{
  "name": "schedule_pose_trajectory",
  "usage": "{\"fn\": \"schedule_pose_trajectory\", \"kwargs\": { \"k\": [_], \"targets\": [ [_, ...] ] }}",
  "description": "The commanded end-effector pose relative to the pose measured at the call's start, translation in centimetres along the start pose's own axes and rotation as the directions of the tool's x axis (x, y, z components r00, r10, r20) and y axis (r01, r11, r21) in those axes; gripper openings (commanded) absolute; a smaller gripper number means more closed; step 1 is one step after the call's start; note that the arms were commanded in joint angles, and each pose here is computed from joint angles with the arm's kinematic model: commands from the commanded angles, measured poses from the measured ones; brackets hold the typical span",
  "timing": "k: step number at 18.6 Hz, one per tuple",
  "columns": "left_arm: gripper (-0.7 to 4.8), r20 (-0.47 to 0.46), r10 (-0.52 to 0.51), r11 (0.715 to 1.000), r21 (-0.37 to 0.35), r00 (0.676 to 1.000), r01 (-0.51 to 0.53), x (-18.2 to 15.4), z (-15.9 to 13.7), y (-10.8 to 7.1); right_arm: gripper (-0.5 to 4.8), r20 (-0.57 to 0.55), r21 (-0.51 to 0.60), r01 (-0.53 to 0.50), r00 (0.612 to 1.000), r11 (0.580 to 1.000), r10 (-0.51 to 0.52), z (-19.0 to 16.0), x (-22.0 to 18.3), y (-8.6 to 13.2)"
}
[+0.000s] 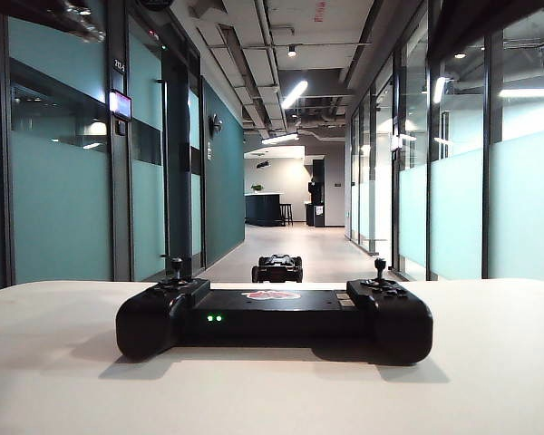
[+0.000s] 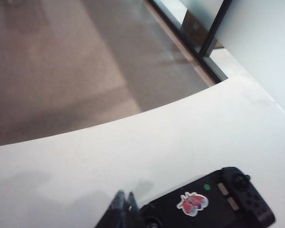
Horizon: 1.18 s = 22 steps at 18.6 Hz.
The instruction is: Push the left joystick on the remote control sitting on the white table forward to make the robot dog walk in a straight line until it approaches the door.
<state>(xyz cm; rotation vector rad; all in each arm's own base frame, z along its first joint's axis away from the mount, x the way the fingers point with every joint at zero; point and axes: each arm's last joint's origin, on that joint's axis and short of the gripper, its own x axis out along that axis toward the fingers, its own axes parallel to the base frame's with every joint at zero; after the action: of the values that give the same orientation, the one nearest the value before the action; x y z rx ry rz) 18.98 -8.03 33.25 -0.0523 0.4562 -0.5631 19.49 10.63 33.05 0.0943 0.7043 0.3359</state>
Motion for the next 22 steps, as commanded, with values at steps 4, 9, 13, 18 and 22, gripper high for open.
{"fn": "schedule_pose_trajectory", "kwargs": {
  "k": [4, 9, 13, 18, 22],
  "targets": [
    [-0.05, -0.110, -0.113, 0.991, -0.080, 0.988, 0.104, 2.1, -0.5, -0.5, -0.05, -0.242, 0.057, 0.024, 0.970, 0.998, -0.009, -1.0, 3.4, 1.2],
    [-0.05, -0.110, -0.120, 0.991, -0.075, 0.987, 0.113, 2.4, -0.5, -0.5, 1.68, -0.454, 0.052, 0.045, 0.891, 0.998, -0.017, -3.0, 6.6, 1.8],
    [-0.05, -0.107, -0.121, 0.991, -0.074, 0.987, 0.114, 2.4, -0.5, -0.5, 3.32, -0.557, 0.067, 0.070, 0.830, 0.995, -0.021, -4.3, 8.7, 2.1],
    [-0.05, -0.108, -0.141, 0.988, -0.076, 0.984, 0.133, 2.4, -0.5, -0.6, 3.33, -0.586, 0.044, 0.102, 0.809, 0.994, -0.057, -4.9, 10.4, 2.1],
    [-0.05, -0.108, -0.147, 0.987, -0.077, 0.983, 0.140, 2.4, -0.5, -0.6, 3.37, -0.601, 0.034, 0.137, 0.794, 0.990, -0.090, -5.4, 11.9, 2.1]
  ]
}}
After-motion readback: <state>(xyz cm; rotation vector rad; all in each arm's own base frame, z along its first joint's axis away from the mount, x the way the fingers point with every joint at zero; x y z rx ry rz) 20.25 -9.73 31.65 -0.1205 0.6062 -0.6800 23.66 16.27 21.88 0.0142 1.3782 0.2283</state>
